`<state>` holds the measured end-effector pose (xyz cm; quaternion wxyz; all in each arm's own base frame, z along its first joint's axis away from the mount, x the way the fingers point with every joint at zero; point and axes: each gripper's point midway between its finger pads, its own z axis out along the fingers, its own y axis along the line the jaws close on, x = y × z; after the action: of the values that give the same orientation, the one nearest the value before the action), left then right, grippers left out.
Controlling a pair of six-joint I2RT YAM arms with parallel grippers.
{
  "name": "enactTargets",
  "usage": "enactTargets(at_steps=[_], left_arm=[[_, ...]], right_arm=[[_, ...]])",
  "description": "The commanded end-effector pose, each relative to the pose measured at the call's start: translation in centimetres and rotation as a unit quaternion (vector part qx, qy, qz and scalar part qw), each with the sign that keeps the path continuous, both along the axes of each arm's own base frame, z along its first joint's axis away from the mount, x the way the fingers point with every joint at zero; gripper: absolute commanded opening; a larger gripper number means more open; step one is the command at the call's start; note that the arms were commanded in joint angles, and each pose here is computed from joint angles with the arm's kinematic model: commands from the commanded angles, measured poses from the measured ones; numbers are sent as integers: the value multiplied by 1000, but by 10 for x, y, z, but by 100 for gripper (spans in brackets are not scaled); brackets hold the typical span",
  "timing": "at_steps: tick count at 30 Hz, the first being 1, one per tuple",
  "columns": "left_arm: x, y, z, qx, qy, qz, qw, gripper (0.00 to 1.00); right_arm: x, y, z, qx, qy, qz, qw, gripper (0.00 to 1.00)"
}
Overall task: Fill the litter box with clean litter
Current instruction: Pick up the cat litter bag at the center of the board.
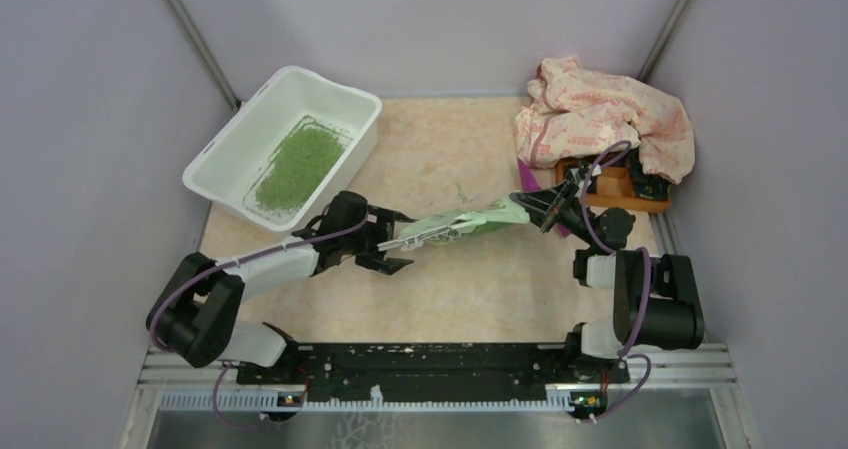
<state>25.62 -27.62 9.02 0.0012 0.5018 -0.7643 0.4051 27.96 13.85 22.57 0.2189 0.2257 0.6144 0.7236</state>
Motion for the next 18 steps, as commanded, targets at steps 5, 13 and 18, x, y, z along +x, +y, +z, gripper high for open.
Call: enactTargets(at_steps=[5,13,18], left_arm=[[13,9,9,-29,-16,76,997,98],[26,7,15,-47,-49,91,994,98],[37,-8,17,-63,-54,78,993,98]], right_arm=[[-6,-3,27,-3,-86,-12,996,0],[-6,-3,24,-4,-84,-14,996,0],[-5,-3,26,-4,-85,-14,996,0]])
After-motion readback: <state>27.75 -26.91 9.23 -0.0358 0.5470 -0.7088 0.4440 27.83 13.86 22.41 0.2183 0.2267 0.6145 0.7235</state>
